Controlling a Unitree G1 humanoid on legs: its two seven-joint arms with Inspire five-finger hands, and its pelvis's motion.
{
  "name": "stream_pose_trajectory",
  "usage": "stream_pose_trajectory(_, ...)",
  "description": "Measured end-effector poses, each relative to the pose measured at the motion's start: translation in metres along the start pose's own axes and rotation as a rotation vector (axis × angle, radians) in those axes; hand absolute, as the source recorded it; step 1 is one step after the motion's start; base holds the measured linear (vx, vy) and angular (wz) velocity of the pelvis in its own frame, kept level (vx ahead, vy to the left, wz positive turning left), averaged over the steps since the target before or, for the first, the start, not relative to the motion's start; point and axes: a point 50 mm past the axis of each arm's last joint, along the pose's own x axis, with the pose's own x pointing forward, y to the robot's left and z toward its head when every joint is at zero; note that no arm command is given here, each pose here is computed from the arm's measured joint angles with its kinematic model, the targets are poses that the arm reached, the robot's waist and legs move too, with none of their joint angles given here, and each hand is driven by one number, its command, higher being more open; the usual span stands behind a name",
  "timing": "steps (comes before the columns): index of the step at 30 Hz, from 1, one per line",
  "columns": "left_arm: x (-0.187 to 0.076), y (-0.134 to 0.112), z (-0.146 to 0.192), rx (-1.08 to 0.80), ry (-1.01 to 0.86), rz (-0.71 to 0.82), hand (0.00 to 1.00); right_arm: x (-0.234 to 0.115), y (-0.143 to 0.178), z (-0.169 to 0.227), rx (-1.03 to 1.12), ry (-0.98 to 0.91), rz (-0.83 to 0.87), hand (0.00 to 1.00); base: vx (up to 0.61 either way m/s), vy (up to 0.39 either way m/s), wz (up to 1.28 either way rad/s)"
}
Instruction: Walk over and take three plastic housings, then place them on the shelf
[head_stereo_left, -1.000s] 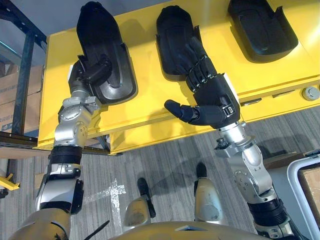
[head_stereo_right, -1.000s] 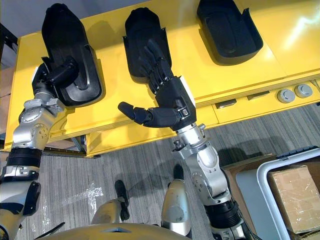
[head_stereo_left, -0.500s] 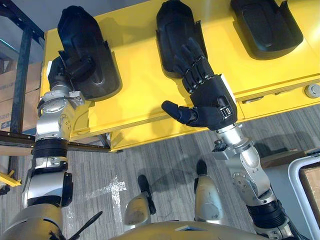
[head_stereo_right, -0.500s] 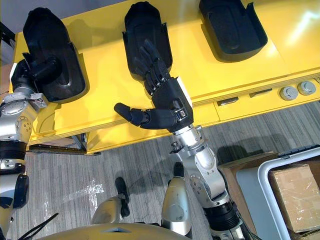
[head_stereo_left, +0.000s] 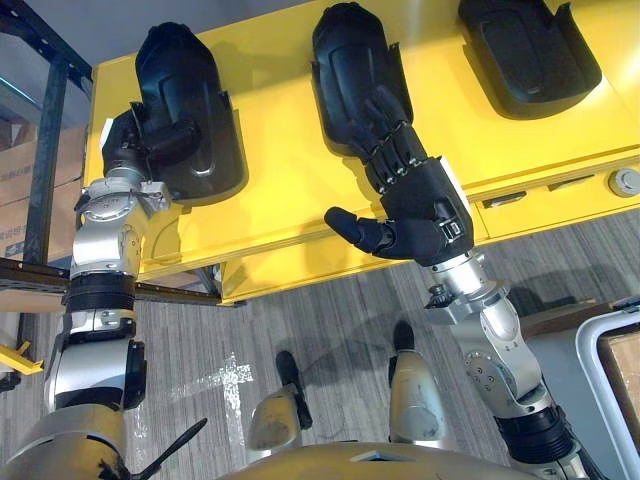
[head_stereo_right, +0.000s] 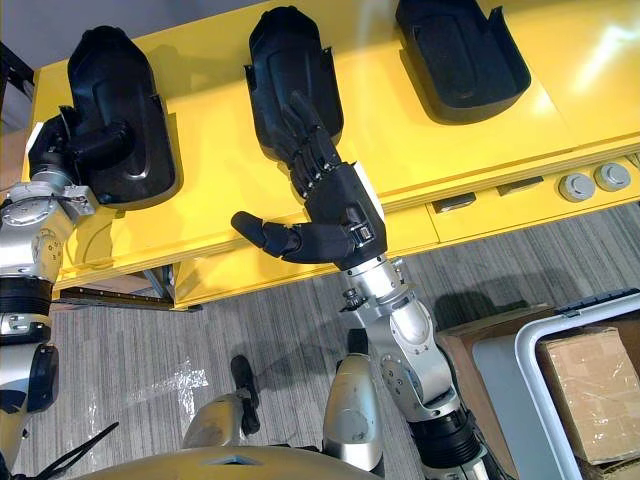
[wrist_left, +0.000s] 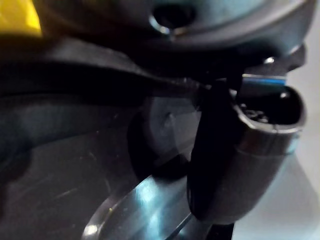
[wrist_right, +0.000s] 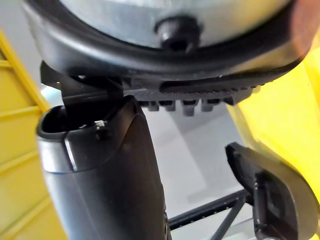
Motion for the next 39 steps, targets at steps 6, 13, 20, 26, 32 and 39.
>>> stream_pose_trajectory(6,0.001,-0.001,0.001,0.009,0.012,0.054,1.00,0.000,0.000,-0.001,0.004,0.014,0.001,1.00,0.00,0.000,-0.02)
stream_pose_trajectory(13,0.005,0.002,0.004,0.041,0.032,0.120,1.00,0.000,0.001,-0.002,0.003,0.016,0.002,1.00,0.00,0.000,0.00)
stream_pose_trajectory(20,0.005,0.004,0.001,0.045,0.047,0.170,1.00,-0.001,0.003,-0.001,0.010,0.013,0.009,1.00,0.00,0.000,0.00)
stream_pose_trajectory(26,0.004,0.004,0.006,0.049,0.012,0.190,1.00,-0.014,0.002,-0.007,0.024,0.051,-0.023,1.00,0.00,0.002,0.02)
stream_pose_trajectory(32,-0.003,0.014,0.056,0.088,-0.227,0.177,1.00,-0.017,-0.003,-0.008,0.017,0.037,-0.048,1.00,0.02,0.014,0.09)
stream_pose_trajectory(39,-0.036,-0.001,0.127,0.071,-0.648,0.095,1.00,-0.018,-0.008,-0.018,-0.010,0.052,-0.101,1.00,0.05,0.018,0.07)
